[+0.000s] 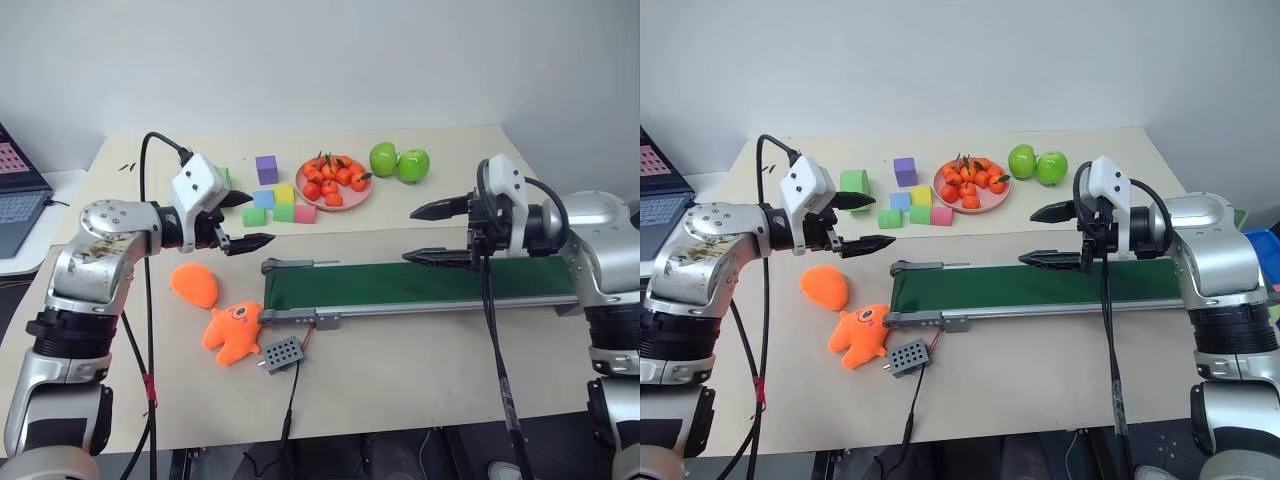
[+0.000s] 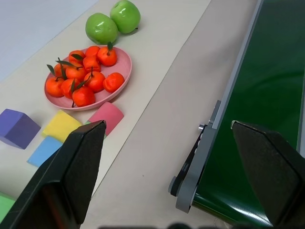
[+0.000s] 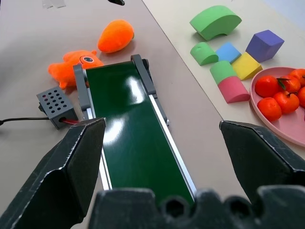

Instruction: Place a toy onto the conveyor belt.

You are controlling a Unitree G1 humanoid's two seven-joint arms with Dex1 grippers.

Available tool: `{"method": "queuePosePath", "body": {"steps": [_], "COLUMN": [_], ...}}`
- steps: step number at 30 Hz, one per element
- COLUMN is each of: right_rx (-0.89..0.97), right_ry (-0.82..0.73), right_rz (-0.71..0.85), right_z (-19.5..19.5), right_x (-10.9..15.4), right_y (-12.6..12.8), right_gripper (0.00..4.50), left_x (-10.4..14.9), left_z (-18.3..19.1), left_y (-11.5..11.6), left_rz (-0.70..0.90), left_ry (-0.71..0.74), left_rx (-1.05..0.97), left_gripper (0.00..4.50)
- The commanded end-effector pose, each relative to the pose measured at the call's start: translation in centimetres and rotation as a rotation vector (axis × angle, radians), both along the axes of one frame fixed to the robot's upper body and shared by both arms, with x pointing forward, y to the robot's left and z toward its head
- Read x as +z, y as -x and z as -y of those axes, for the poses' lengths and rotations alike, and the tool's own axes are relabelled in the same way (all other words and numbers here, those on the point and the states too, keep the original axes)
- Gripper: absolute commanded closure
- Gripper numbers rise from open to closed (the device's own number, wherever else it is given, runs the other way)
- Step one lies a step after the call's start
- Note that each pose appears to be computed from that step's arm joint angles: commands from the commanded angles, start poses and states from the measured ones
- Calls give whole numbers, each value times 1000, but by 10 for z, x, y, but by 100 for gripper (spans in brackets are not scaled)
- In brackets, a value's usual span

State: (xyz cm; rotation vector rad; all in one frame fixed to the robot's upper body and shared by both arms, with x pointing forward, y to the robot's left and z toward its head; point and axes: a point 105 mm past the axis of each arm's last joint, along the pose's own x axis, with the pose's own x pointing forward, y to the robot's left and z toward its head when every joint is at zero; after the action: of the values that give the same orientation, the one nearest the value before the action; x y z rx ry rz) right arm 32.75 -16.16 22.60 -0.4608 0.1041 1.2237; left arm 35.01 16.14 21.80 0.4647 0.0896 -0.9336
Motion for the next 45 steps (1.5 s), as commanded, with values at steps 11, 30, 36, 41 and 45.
{"method": "queuePosePath", "body": {"steps": [11,30,36,41,45], "right_rx": [39,71,83,80,72], "right_ry": [-3,20,24,27,31], "right_rz": [26,-2,0,5,9], "right_z": [-7,-13,-14,-13,-11], "right_x": [6,1,3,5,6], "right_y": [0,-4,-5,-4,-3], "right_gripper": [0,0,0,0,0], "left_x": [-22,-91,-130,-151,-162], "left_z": [-90,-192,-173,-167,-160], "left_y": [1,74,81,75,64], "left_rz": [-87,-812,-960,-1019,-1040], "left_ry": [93,1545,1488,1453,1388], "left_rx": [399,774,835,897,927], "left_gripper": [1,1,1,1,1]}}
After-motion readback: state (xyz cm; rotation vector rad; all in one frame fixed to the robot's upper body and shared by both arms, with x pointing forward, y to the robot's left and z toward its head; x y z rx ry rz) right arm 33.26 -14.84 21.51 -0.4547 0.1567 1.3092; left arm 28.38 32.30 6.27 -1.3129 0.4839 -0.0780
